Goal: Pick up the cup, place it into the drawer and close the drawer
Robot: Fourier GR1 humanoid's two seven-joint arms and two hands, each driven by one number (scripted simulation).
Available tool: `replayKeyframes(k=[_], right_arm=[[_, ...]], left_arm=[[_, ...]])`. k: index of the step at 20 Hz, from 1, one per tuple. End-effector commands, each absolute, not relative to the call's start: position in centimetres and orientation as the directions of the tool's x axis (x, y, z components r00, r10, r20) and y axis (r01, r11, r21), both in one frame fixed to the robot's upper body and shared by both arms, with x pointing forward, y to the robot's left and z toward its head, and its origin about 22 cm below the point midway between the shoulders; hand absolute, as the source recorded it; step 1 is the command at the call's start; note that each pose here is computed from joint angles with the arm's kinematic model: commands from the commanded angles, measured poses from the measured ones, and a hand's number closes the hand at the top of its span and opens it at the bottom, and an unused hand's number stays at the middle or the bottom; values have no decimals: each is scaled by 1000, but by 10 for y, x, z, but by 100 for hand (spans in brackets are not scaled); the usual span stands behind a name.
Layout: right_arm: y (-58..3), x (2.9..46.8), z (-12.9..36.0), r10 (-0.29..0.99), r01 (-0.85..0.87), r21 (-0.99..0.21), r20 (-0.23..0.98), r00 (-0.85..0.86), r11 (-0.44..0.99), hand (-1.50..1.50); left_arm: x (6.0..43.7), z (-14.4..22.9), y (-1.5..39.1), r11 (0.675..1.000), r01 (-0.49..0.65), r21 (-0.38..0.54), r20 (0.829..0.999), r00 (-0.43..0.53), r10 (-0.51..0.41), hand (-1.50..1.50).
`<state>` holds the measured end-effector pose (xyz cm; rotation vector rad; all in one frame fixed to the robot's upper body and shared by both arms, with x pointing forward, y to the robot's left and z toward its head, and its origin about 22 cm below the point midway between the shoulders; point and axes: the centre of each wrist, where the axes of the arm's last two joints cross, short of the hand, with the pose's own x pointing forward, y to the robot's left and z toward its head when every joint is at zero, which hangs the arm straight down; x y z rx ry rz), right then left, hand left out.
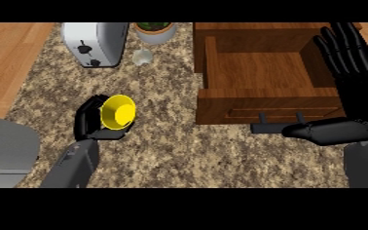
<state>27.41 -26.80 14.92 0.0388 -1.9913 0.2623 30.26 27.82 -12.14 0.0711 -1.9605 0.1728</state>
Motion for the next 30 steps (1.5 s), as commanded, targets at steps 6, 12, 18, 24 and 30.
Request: replayKeyframes(k=[6,12,18,24,30], right_arm=[[-272,278,138,108,-147,-181,908,-404,972,-150],[-292,278,149,99,-113,-160,902,-421,981,-150],[-271,263,146,119,-116,-180,907,-405,977,-150],[-275,281,135,120,-123,-187,899,-421,975,-150],[-274,280,156,133,-145,-213,895,-427,966,-150]], left_arm=[[373,-48,228,990,94,-105,822,-552,140,150],[407,26,182,972,224,-78,805,-560,193,150],[410,91,127,966,258,-29,812,-557,174,150],[427,175,70,971,234,37,829,-551,101,150],[443,179,46,981,178,77,911,-412,4,150]])
